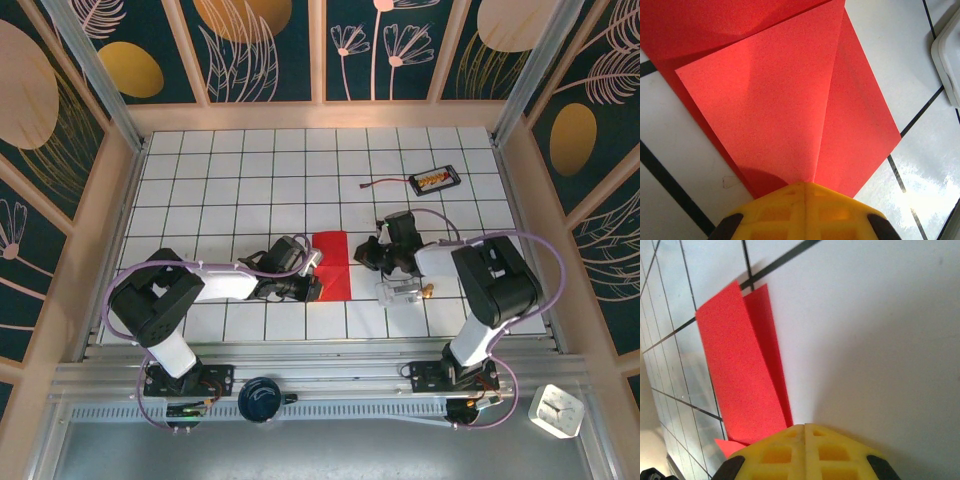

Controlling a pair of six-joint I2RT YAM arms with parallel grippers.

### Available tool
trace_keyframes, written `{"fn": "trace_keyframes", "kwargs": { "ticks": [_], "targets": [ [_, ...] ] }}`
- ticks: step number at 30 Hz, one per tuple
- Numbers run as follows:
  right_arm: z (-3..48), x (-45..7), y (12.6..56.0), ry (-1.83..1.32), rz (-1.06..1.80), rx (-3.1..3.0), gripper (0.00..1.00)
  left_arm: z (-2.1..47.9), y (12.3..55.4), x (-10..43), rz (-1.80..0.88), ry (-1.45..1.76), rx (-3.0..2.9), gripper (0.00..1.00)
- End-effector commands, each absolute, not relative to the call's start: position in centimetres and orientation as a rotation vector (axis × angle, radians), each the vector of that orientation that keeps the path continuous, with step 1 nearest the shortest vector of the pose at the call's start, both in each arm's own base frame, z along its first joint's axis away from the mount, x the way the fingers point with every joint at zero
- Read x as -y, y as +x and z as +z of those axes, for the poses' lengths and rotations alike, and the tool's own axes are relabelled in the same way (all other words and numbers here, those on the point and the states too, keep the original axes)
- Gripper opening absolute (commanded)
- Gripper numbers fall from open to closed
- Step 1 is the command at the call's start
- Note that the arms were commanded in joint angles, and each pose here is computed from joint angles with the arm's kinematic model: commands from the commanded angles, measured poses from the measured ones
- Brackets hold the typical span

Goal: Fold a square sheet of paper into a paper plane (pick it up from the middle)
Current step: Fold the triangle a second time at the center of the table.

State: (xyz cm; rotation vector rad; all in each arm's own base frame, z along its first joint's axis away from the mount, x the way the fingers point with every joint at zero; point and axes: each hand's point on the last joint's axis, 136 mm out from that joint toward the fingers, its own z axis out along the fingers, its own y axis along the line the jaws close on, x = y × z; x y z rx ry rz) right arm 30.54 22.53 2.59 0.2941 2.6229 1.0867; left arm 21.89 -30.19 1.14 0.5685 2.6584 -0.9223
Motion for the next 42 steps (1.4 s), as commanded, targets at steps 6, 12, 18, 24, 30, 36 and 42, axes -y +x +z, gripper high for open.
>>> {"fn": "trace_keyframes", "kwargs": {
  "ticks": [6, 12, 18, 24, 30, 36, 42],
  "targets": [
    [4.5, -25.8, 26.0, 0.128, 1.091, -2.606, 0.00, -3.5, 19.3, 25.7, -0.690, 0.525, -2.889, 0.00],
    [3.5, -28.6, 23.7, 0.123, 1.195, -2.649, 0.00, -3.5, 19.3, 25.7, -0.692, 0.528, -2.886, 0.00],
    [2.7, -29.8, 22.8, 0.133, 1.257, -2.677, 0.00, -3.4, 19.3, 25.7, -0.696, 0.526, -2.881, 0.00],
    [2.5, -30.5, 22.4, 0.134, 1.286, -2.694, 0.00, -3.5, 19.2, 25.6, -0.695, 0.526, -2.882, 0.00],
    [1.9, -30.7, 21.6, 0.159, 1.279, -2.733, 0.00, -3.5, 19.3, 25.6, -0.695, 0.525, -2.882, 0.00],
    [1.2, -30.7, 21.3, 0.178, 1.231, -2.773, 0.00, -3.5, 19.2, 25.7, -0.695, 0.529, -2.880, 0.00],
    [-0.2, -29.8, 21.4, 0.236, 1.107, -2.839, 0.00, -3.6, 19.2, 25.6, -0.693, 0.530, -2.884, 0.00]
  ]
}}
